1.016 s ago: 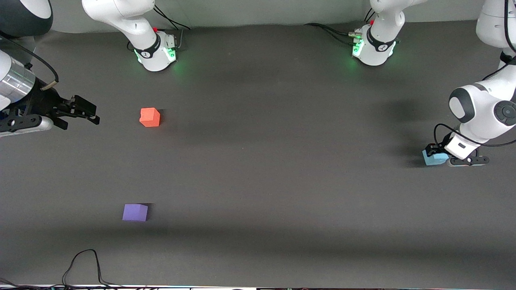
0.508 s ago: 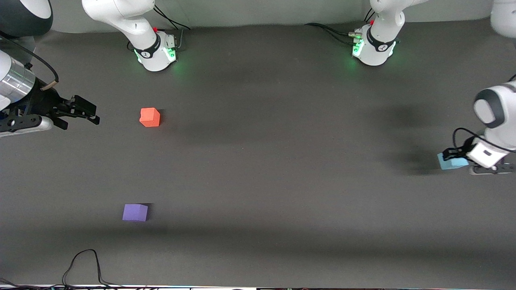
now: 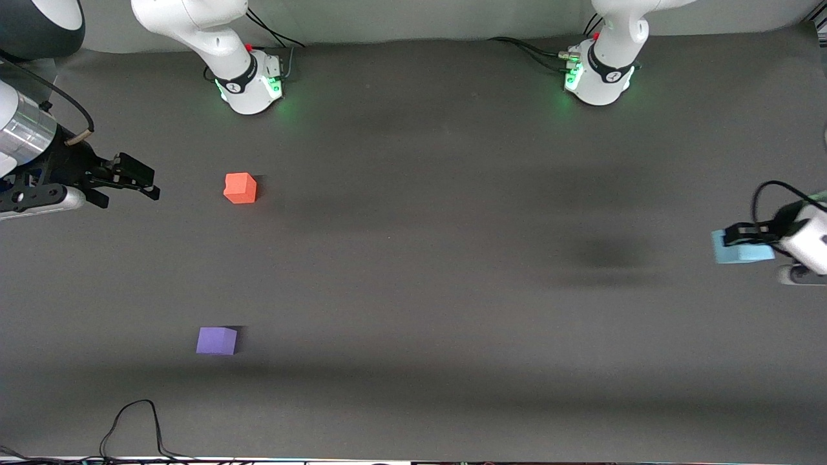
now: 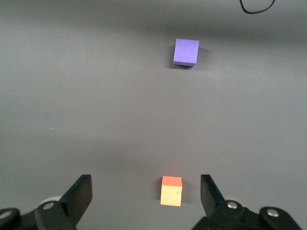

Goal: Place blue block between orange and purple blocks
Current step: 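Lift the blue block with the left gripper and carry it toward the table middle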

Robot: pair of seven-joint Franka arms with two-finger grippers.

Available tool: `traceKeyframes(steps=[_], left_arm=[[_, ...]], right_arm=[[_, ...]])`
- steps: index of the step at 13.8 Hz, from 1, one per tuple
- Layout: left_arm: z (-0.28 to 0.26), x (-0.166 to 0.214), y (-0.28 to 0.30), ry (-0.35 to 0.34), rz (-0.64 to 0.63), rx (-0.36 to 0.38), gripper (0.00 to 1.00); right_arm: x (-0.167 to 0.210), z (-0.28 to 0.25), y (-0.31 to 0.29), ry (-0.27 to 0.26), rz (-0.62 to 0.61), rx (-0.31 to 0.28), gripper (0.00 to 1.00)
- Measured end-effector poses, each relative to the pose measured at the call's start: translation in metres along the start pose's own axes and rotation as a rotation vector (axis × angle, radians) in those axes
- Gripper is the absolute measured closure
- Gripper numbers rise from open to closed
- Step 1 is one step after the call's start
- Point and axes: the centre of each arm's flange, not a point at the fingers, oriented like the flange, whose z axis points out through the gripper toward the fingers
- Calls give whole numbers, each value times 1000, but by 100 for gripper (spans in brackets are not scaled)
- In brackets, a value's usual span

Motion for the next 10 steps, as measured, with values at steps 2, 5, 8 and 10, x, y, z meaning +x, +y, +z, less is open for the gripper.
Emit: traceKeyframes(steps=[2,5,8,10], left_arm=[[-12,-3,95,22,-53,6,44],[-6,-28,246,38,-147,8,44],[28,-55,385,51,-179,4,44],[78,-75,464,74,-173,10,44]], right_arm=[[1,2,0,-4,0,-1,0],[3,7,-1,-12,-1,-2,0],[4,9,-1,-14,-2,-2,0],[4,9,-2,-15,-3,-2,0]])
